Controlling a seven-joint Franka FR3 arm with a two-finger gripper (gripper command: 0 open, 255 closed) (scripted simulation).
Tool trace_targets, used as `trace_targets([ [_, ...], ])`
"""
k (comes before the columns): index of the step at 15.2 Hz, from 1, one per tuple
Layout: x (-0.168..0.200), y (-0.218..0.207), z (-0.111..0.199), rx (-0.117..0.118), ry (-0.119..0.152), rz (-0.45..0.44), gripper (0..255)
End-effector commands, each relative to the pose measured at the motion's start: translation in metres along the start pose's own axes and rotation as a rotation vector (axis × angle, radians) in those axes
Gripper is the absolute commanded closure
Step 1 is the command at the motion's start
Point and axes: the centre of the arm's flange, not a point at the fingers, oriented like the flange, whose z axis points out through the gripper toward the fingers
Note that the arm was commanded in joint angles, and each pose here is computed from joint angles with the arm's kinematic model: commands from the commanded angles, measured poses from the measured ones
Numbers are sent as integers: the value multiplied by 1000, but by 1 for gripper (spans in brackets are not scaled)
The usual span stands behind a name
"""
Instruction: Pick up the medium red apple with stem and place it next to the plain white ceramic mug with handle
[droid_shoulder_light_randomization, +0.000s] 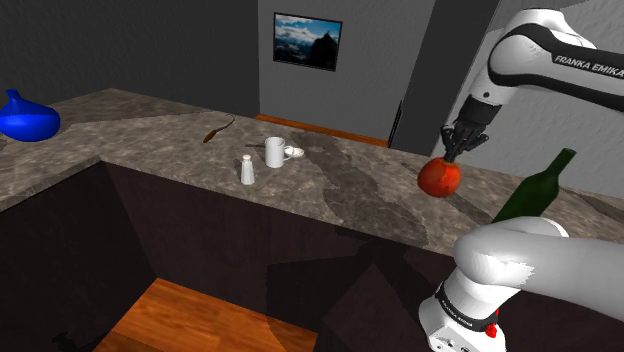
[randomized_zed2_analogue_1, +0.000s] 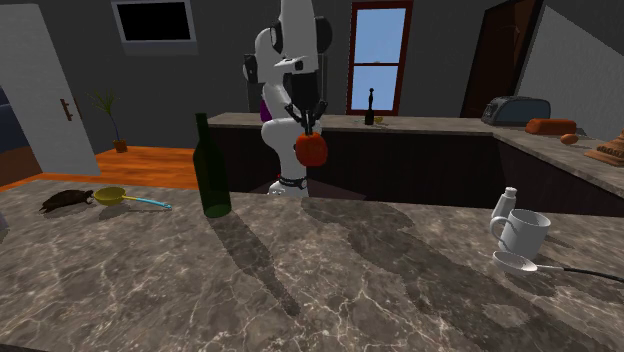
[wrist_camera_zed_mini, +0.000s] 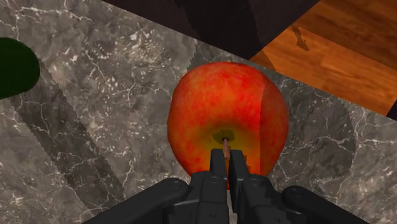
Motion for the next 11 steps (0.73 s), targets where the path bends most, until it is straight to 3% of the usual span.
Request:
trace_targets([
  [1, 0, -1, -11, 0, 0, 0, 255],
  [3, 0, -2, -17, 0, 0, 0, 255],
  [11, 47, -96, -9, 0, 0, 0, 255],
])
